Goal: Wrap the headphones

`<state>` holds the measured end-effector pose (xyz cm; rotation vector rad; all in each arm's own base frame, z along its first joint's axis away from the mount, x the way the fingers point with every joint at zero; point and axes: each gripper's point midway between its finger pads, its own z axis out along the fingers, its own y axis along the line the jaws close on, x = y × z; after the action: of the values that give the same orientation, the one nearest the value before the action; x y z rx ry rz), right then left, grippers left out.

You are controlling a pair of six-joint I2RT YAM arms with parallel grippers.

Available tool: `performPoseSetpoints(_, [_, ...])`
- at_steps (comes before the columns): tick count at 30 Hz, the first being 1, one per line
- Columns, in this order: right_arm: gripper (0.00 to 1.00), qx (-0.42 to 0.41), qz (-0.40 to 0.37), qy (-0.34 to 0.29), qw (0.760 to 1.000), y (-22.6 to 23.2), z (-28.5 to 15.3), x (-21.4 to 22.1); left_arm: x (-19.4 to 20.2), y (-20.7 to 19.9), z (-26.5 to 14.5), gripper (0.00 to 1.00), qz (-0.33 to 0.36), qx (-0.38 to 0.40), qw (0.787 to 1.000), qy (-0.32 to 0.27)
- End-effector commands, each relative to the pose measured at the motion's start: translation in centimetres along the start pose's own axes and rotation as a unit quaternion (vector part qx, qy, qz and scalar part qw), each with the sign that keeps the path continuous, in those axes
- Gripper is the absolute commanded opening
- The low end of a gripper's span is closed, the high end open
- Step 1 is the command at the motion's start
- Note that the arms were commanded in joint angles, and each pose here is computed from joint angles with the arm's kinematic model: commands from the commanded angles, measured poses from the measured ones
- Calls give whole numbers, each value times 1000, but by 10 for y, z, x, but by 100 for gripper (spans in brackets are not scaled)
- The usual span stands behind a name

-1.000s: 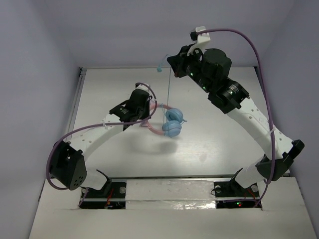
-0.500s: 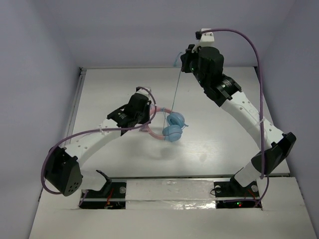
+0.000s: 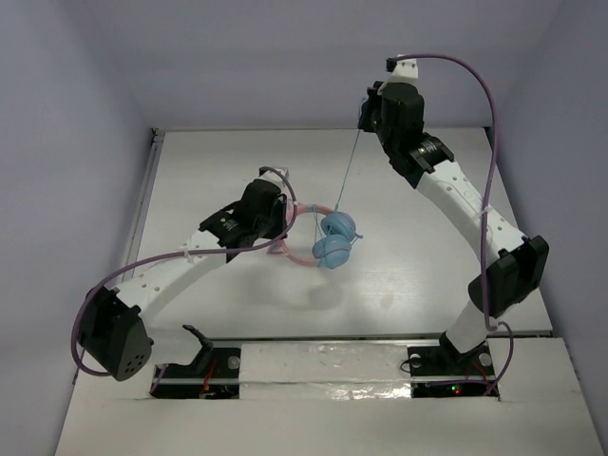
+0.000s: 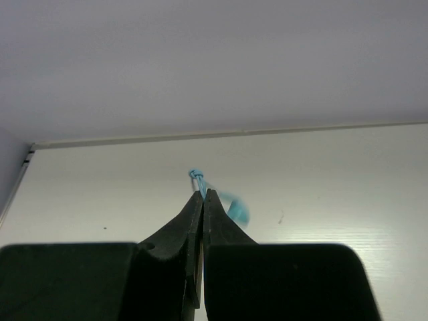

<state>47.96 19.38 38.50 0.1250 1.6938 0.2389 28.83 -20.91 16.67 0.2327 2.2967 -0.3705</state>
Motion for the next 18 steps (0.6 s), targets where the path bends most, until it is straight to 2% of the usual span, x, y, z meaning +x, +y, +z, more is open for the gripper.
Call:
performPoseSetpoints(1, [0,-26,36,-62,997,12,-1,-55,0,-13,2,0,13,11,1000,6])
performPoseSetpoints(8, [0,-123,62,-77,987,50,-21,-93,7,-49,12,0,48,31,998,27])
performPoseSetpoints(14, [0,-85,45,-45,994,24,5,-58,-2,-82,-3,0,52,112,992,9])
performPoseSetpoints(16, [0,-96,44,-19,994,25,9,-33,-11,-89,-14,0,46,132,990,-3])
performPoseSetpoints(18, [0,-105,50,-14,993,25,0,-27,-23,-98,-25,0,40,152,987,-20])
